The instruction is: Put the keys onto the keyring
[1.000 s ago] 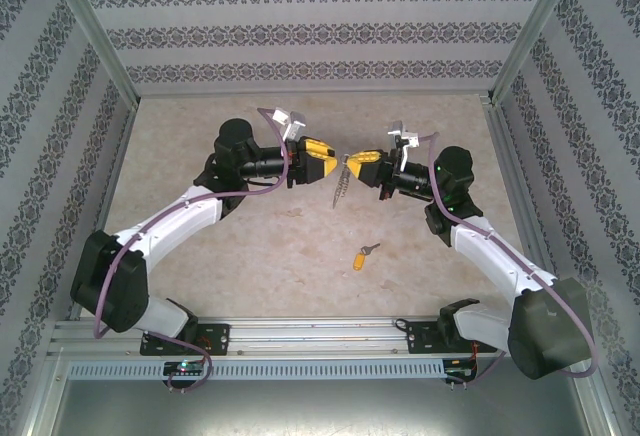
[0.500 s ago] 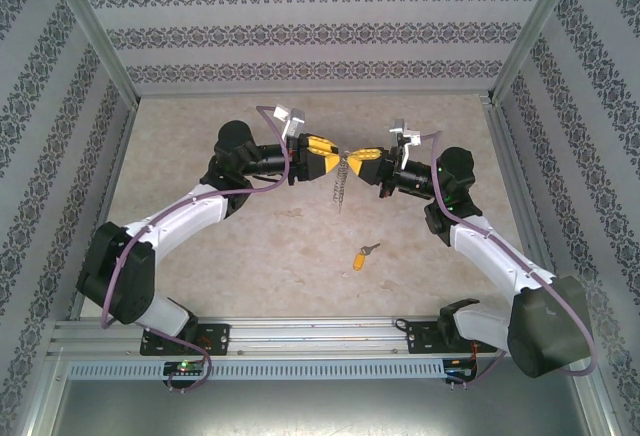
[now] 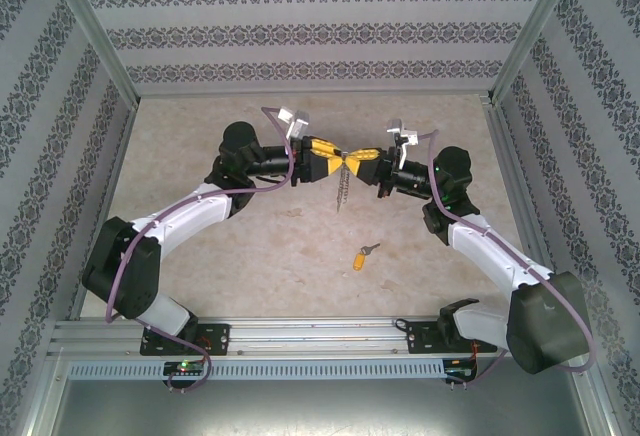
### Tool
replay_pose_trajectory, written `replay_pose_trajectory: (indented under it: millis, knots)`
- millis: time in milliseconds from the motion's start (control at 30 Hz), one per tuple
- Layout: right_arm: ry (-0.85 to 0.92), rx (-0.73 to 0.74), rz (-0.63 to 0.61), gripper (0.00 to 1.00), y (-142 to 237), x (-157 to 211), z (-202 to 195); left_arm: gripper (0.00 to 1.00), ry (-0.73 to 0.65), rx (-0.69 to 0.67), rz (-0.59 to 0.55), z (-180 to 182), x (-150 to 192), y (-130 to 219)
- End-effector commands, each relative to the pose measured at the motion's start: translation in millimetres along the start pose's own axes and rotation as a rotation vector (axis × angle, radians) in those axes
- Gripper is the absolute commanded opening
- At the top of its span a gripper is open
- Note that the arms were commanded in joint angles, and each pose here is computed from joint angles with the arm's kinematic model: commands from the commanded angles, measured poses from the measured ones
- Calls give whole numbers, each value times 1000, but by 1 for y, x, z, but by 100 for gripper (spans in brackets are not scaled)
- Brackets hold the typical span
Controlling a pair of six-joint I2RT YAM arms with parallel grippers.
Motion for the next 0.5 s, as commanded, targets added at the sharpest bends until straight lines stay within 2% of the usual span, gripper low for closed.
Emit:
replay_pose_trajectory:
  millis: [0, 200, 433, 467]
  knots:
    - [62, -35, -31, 0, -3, -9, 9, 35, -62, 56, -25, -9, -12, -5]
    - [62, -36, -30, 0, -3, -8, 9, 26, -71, 64, -28, -10, -12, -7]
    - [55, -24, -20, 0, -2, -7, 7, 0, -81, 68, -34, -12, -14, -8]
    - [48, -3, -21, 7, 0, -7, 4, 0, -86, 67, -29, -13, -14, -8]
Point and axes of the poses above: each hand's point on the last joint's axis, 136 mm out from that joint toward the fingers, its own y axis back along the fingers, its own z axis along the line the jaws close on, x = y × z, the point moved 8 cm from there along y, back along the fingers, and after that the axes turned 8 degrees about -y, right-handed, at the moved point
